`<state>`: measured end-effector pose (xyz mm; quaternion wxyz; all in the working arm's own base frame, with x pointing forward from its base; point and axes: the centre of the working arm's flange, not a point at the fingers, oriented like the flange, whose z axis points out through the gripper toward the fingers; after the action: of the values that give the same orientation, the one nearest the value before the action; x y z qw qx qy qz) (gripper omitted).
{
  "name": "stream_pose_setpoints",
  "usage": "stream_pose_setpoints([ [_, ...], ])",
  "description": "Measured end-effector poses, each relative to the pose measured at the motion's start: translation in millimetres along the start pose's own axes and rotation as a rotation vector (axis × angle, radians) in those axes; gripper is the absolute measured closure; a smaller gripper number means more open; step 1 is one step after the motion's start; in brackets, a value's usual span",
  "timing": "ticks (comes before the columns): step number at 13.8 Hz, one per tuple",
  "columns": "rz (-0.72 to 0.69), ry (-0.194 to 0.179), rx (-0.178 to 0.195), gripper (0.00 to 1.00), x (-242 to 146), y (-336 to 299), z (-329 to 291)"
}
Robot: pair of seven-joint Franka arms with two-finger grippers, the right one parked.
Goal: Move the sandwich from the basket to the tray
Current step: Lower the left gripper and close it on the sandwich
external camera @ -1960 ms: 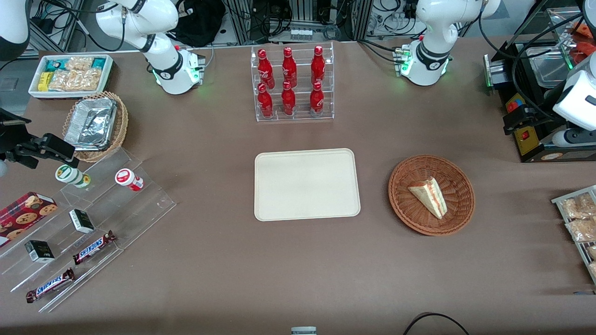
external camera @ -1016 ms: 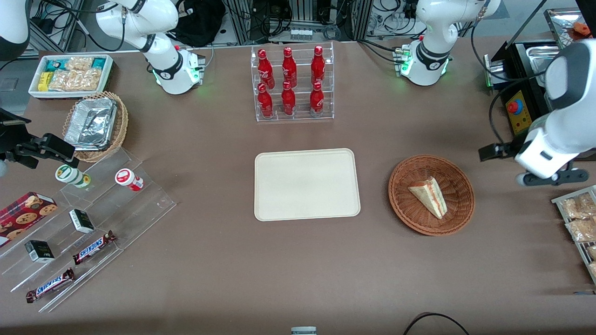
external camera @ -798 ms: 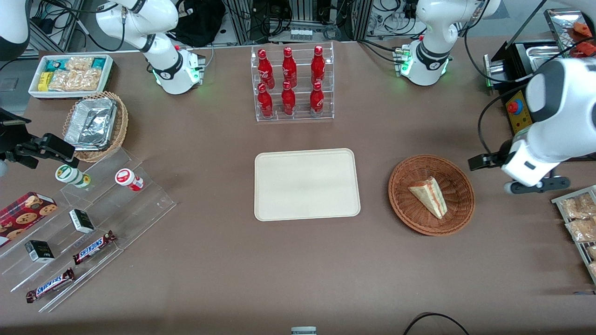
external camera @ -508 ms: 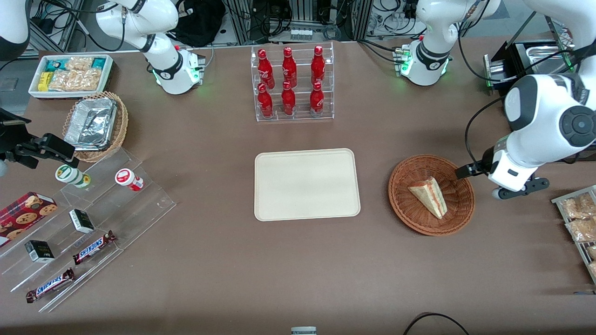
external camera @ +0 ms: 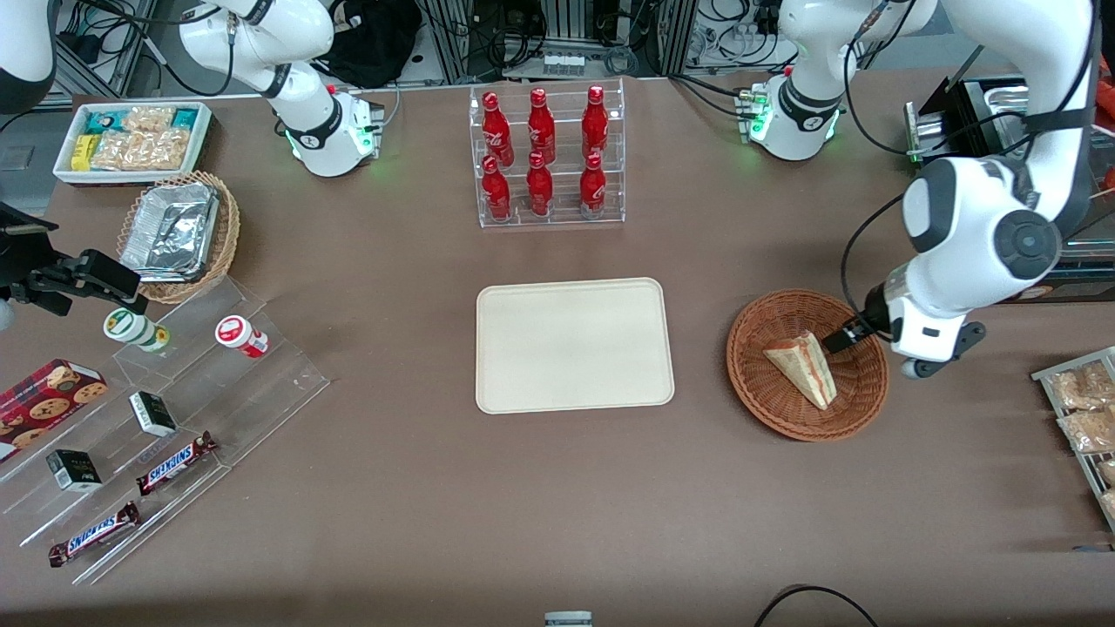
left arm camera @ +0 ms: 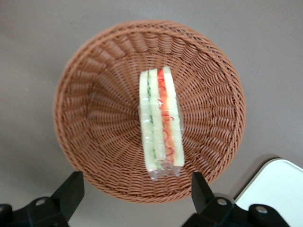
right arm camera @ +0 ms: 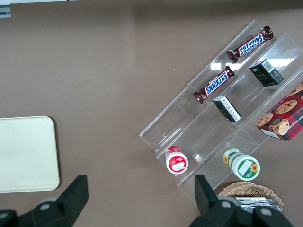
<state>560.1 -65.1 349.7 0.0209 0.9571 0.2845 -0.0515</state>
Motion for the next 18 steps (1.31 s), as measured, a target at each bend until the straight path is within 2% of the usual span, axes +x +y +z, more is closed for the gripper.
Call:
stream_pose_setpoints([
  [7,-0.008,-0.009,0.001,0.00,-5.0,18.8,44.0],
  [12,-0.012,-0.037,0.019,0.00,-3.5,17.8,70.0],
  [16,-0.016,-0.043,0.019,0.00,0.5,17.8,94.1],
  [17,-0.018,-0.046,0.020,0.07,1.2,17.7,99.6],
  [18,-0.019,-0.047,0.021,0.19,1.8,17.4,102.6],
])
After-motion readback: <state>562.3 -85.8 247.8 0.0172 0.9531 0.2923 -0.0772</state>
